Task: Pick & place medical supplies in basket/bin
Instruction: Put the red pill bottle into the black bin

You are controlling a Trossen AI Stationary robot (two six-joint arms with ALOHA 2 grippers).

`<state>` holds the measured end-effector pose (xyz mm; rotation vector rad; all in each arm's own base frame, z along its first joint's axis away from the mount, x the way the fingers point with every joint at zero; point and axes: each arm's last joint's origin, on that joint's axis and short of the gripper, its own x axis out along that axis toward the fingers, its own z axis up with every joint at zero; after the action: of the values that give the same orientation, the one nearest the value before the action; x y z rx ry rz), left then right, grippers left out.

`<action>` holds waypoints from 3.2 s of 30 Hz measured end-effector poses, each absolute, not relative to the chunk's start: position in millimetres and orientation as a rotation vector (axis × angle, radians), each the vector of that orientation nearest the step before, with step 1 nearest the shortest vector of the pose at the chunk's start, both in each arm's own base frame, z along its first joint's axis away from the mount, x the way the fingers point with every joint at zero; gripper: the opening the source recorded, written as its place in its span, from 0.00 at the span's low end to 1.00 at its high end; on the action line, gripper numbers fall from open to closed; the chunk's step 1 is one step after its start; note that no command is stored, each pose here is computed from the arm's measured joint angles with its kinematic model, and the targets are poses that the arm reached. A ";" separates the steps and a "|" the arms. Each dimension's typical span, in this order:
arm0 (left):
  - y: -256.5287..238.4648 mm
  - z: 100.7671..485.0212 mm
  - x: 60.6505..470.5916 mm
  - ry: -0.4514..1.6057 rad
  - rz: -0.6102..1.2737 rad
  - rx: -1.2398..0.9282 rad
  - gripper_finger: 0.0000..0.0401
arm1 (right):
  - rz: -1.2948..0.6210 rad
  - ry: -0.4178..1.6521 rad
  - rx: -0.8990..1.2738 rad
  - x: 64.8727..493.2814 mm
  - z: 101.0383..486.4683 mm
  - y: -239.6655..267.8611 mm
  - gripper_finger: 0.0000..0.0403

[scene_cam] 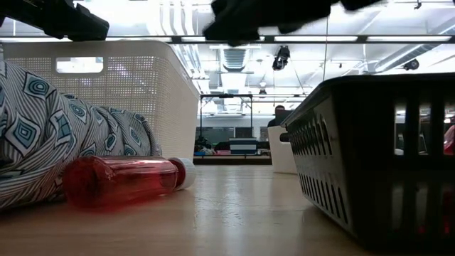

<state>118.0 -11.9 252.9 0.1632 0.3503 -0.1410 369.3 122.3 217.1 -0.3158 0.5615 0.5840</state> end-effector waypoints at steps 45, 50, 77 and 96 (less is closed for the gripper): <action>-11.9 252.8 118.0 0.350 -0.141 0.163 0.01 | 0.347 0.423 -0.248 370.6 187.6 96.7 0.54; -11.9 252.9 118.0 0.350 -0.141 0.163 0.01 | 0.258 0.481 -0.228 383.0 178.3 97.1 0.65; -11.9 252.9 118.0 0.350 -0.140 0.163 0.01 | 0.512 0.682 -0.450 418.8 142.6 114.9 0.64; -11.9 253.1 118.1 0.348 -0.141 0.163 0.01 | 0.491 0.714 -0.430 422.0 131.0 107.2 0.60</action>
<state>118.1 -11.9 253.1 0.1631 0.3476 -0.1407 422.0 107.2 131.0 -0.4297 0.7139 0.4914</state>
